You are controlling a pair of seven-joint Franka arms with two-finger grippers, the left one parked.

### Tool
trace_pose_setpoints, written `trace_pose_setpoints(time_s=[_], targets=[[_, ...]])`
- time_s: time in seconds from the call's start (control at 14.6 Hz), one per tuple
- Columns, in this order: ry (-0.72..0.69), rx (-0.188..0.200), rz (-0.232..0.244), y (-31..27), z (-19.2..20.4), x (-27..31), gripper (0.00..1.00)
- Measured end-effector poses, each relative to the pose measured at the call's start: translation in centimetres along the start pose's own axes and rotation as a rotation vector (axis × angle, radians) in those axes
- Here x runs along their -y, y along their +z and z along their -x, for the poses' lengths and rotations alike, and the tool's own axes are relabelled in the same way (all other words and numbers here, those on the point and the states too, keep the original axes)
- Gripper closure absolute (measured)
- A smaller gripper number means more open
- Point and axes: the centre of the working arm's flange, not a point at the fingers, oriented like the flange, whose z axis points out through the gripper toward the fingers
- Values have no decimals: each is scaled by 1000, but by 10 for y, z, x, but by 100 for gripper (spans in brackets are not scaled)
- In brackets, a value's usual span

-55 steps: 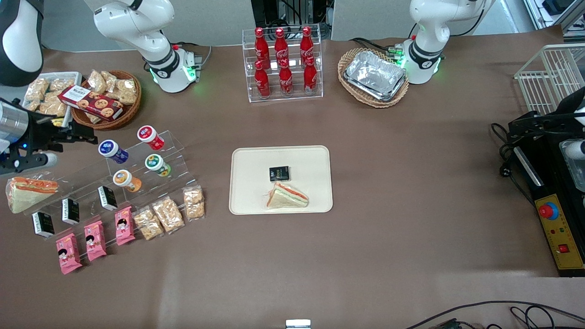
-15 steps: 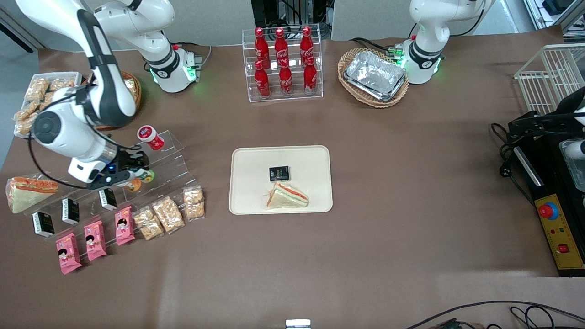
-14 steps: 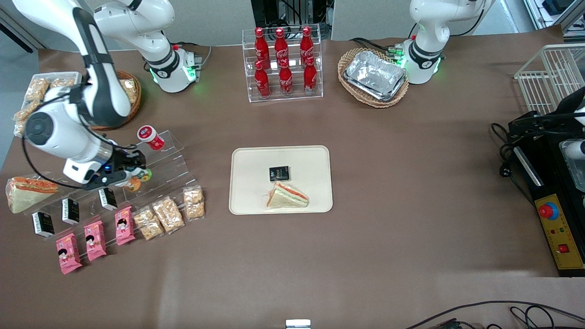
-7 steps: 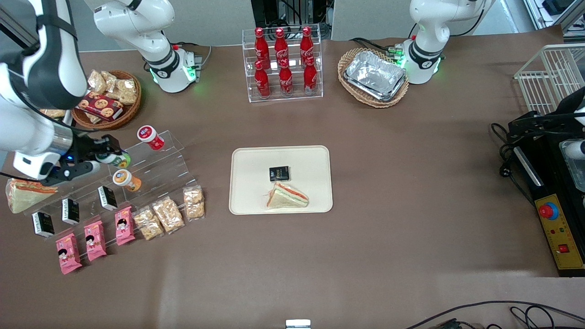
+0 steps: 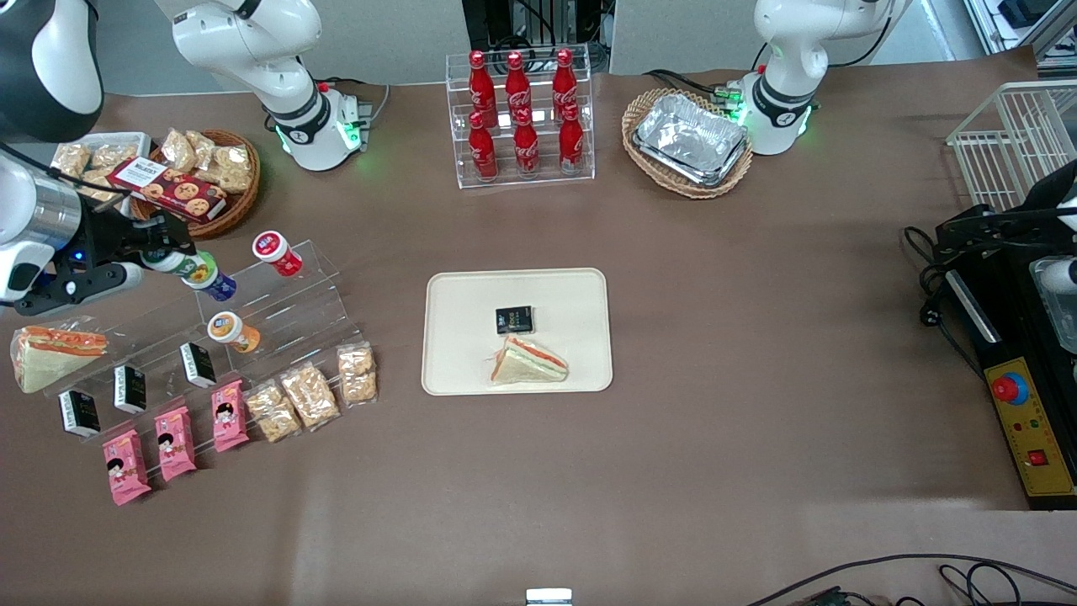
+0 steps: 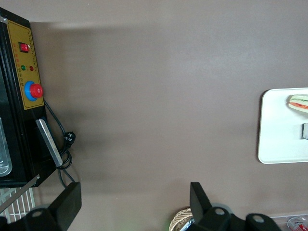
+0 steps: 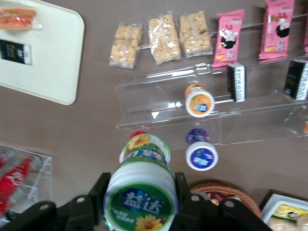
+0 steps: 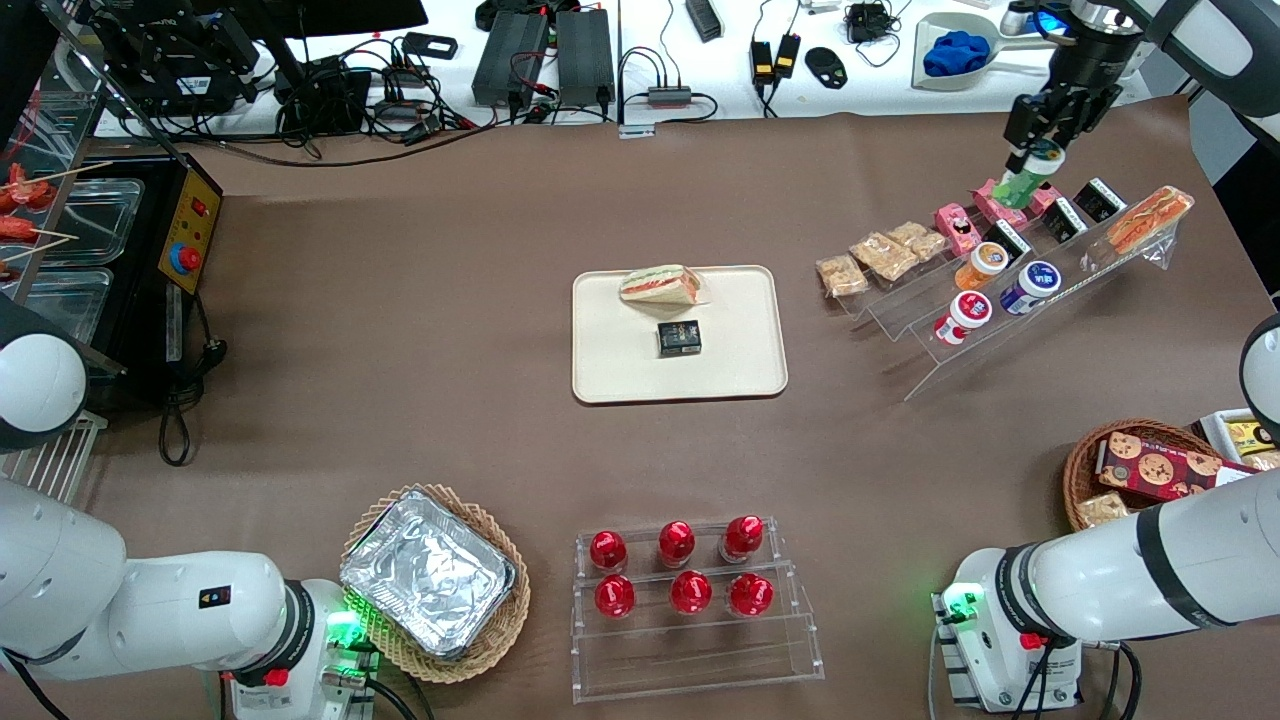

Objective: Place green gum on tray
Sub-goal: 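Lift the green-lidded cup up out of the rack, then carry the cup over the cream tray beside the black box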

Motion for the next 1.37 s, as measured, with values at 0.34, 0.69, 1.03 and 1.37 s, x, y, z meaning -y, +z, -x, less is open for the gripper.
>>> trace_pose_setpoints(time_s=[0.34, 0.69, 1.03, 1.37], targets=[[135, 33, -3, 24, -28, 136, 41], [185, -48, 23, 114, -58, 234, 41], [189, -127, 34, 242, -69, 272, 41], [189, -163, 55, 332, -85, 277, 41]])
